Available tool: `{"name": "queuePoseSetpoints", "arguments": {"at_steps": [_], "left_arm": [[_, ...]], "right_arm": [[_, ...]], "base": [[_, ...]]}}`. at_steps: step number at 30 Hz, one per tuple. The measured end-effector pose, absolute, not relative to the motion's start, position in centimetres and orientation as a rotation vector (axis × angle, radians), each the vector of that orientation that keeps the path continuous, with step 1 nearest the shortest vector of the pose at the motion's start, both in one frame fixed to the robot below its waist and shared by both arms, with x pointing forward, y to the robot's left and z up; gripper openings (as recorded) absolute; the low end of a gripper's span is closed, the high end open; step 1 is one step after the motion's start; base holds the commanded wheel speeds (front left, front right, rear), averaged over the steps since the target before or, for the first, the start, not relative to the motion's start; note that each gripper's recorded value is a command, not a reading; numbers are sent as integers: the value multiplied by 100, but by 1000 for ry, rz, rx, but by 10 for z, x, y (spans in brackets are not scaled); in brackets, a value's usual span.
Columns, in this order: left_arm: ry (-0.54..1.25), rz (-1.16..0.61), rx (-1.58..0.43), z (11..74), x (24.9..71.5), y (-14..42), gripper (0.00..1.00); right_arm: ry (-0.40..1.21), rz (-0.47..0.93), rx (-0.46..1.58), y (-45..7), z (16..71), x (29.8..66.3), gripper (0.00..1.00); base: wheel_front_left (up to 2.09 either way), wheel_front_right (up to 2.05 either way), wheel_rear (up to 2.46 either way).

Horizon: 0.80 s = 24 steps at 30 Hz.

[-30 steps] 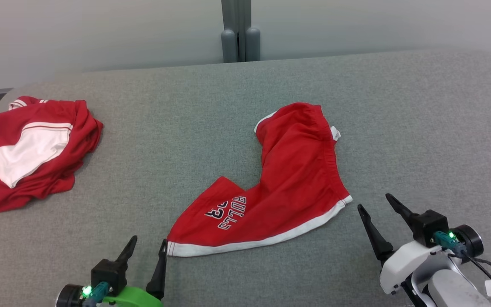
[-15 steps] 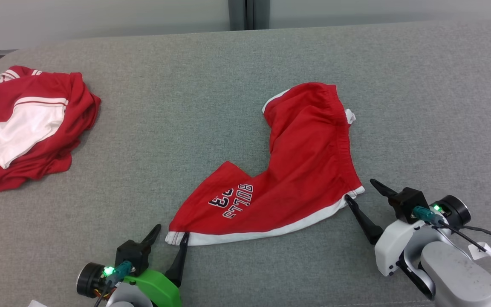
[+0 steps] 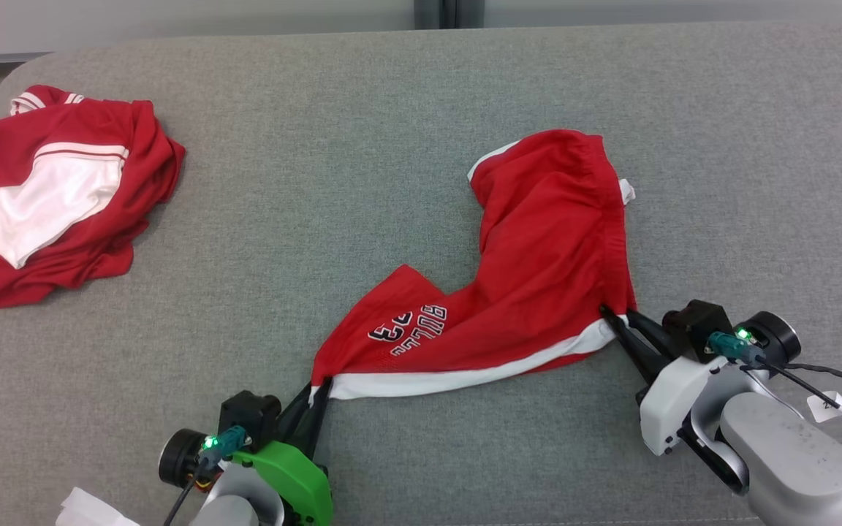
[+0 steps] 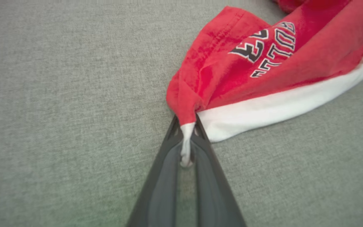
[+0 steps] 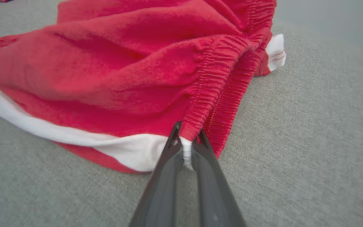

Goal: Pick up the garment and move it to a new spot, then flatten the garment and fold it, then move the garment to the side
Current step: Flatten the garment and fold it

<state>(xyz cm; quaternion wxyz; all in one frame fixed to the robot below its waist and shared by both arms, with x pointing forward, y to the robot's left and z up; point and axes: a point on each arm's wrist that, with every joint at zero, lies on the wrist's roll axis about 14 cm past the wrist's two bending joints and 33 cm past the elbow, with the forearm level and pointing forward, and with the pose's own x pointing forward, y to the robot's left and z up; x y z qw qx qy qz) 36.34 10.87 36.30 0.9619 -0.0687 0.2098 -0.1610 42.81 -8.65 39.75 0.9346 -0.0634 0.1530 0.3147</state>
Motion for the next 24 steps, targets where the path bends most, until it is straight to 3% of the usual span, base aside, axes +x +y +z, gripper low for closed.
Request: {"name": "queuePoseSetpoints", "arguments": {"at_steps": [11,20,24], "left_arm": [[185,-315,-165,435,417,118,0],[-61,-430,-54,557,532,106,0],[-103,-411,-138,609,584,109,0]], "right_arm": [[106,570,-22,-93,467,447,0],[-89,530,41,-88,564,539,0],[-150,504,100,-85,616,589,0]], "base": [[0,0,0],[0,0,0],[0,0,0]]}}
